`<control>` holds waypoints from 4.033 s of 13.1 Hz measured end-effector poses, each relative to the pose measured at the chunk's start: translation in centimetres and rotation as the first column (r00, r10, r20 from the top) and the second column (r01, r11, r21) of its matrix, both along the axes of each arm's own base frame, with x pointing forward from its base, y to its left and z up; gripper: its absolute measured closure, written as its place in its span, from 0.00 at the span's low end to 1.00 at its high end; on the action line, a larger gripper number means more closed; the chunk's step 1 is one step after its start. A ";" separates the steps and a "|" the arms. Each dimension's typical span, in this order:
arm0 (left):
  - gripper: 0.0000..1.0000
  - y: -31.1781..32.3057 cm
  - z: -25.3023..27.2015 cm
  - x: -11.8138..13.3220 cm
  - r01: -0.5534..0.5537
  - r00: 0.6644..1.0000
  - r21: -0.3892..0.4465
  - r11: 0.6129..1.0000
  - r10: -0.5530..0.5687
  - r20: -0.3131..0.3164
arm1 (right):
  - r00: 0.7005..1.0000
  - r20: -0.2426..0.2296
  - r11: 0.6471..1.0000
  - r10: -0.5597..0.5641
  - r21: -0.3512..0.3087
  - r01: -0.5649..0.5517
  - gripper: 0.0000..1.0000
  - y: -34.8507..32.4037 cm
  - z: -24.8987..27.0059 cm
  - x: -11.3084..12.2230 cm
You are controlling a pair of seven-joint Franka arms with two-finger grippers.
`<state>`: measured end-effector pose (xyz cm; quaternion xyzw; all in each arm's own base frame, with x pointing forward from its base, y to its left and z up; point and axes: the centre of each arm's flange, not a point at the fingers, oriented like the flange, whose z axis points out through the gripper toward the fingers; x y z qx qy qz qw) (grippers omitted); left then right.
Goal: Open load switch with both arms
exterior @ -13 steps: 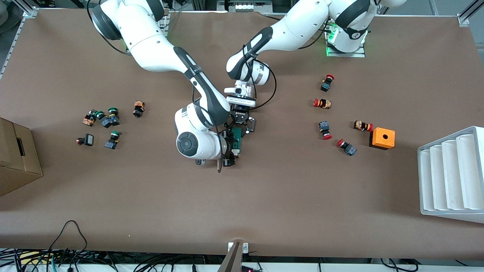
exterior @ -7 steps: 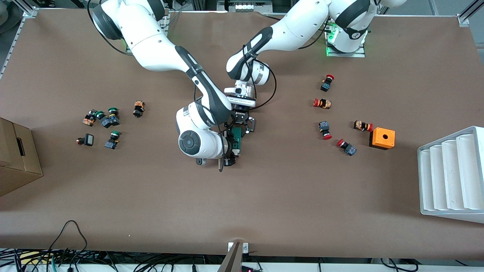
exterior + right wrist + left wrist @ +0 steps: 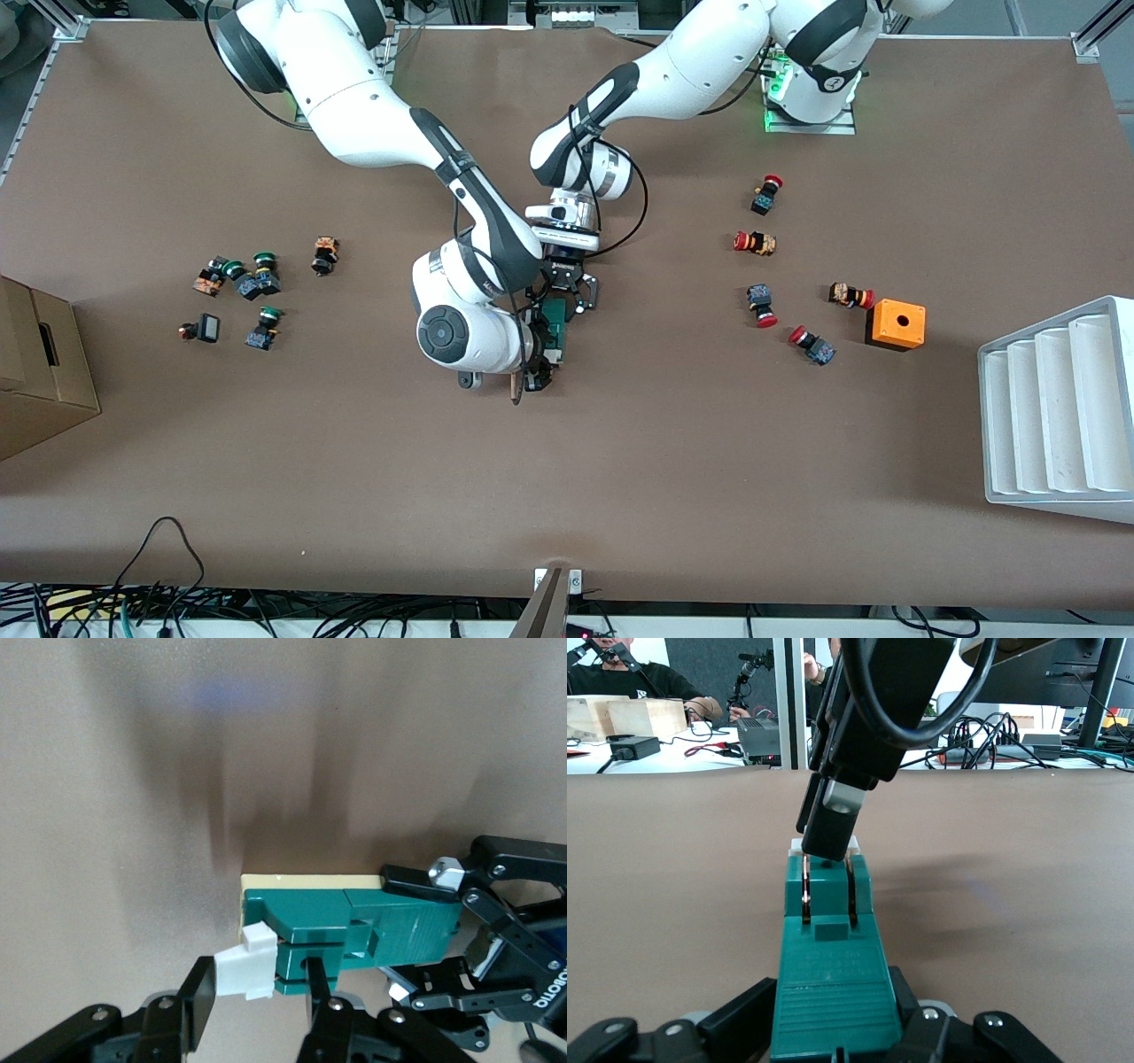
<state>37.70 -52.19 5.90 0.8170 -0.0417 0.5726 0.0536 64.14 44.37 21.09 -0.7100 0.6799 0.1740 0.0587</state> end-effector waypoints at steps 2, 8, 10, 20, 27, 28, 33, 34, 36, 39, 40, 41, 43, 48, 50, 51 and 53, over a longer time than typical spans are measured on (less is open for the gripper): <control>0.46 0.0 0.0 0.0 0.000 1.000 0.000 1.000 0.000 0.000 | 1.000 0.004 1.000 -0.002 0.001 0.002 0.56 0.0 0.1 0.1; 0.46 0.0 0.0 0.0 0.000 1.000 0.000 1.000 0.000 0.001 | 1.000 0.014 1.000 -0.005 0.004 0.005 0.69 -0.1 0.3 0.3; 0.46 0.0 0.0 0.0 0.000 1.000 0.000 1.000 0.000 0.001 | 1.000 0.012 1.000 -0.009 0.004 0.009 0.72 0.0 0.5 0.3; 0.46 0.0 0.0 0.0 0.000 1.000 0.000 1.000 0.000 0.001 | 1.000 0.009 1.000 -0.009 0.004 0.009 0.76 0.0 1.0 0.3; 0.46 0.0 0.0 0.0 0.000 1.000 0.000 1.000 0.000 0.001 | 1.000 0.000 1.000 0.017 -0.013 -0.017 0.76 0.3 1.9 -0.8; 0.46 0.0 0.0 0.0 0.000 1.000 0.000 1.000 0.000 0.001 | 0.999 -0.013 0.999 0.030 -0.022 -0.030 0.76 0.6 1.6 -1.5; 0.46 0.0 0.0 0.0 0.000 1.000 0.000 1.000 0.000 0.001 | 0.999 -0.029 0.999 0.043 -0.032 -0.043 0.76 0.9 1.4 -2.6; 0.46 0.0 0.0 0.0 0.000 1.000 0.000 1.000 0.000 0.001 | 0.999 -0.028 0.999 0.043 -0.032 -0.044 0.76 0.9 1.4 -2.6; 0.46 0.0 0.0 0.0 0.000 1.000 0.001 1.000 0.000 0.001 | 0.999 -0.025 0.999 0.045 -0.029 -0.046 0.76 0.9 2.1 -2.6; 0.46 0.0 0.0 0.0 0.000 1.000 0.001 1.000 0.000 0.001 | 0.998 -0.022 0.998 0.053 -0.028 -0.053 0.75 1.0 3.3 -2.7; 0.46 0.0 0.0 0.0 0.000 1.000 0.001 1.000 0.000 0.001 | 0.998 -0.021 0.998 0.056 -0.030 -0.057 0.75 1.0 3.5 -2.8; 0.46 0.0 0.0 0.0 0.000 1.000 0.001 1.000 0.000 0.001 | 0.998 -0.022 0.998 0.058 -0.032 -0.058 0.75 1.0 3.5 -2.8; 0.46 0.0 0.0 0.0 0.000 1.000 0.001 1.000 0.000 0.002 | 0.998 -0.027 0.998 0.058 -0.036 -0.059 0.76 0.9 3.2 -3.0; 0.46 0.0 0.0 0.0 0.000 1.000 0.001 1.000 0.000 0.002 | 0.996 -0.033 0.995 0.081 -0.050 -0.083 0.77 1.2 3.2 -4.0; 0.46 0.0 0.0 0.0 0.001 1.000 0.001 1.000 -0.001 0.002 | 0.995 -0.044 0.994 0.090 -0.055 -0.092 0.77 1.3 3.1 -4.6; 0.46 0.0 0.0 0.0 0.001 1.000 0.002 1.000 -0.001 0.002 | 0.995 -0.044 0.994 0.094 -0.058 -0.096 0.77 1.4 3.0 -4.8; 0.46 0.0 0.0 0.0 0.001 1.000 0.002 1.000 -0.001 0.002 | 0.994 -0.042 0.993 0.099 -0.062 -0.102 0.77 1.5 3.0 -4.8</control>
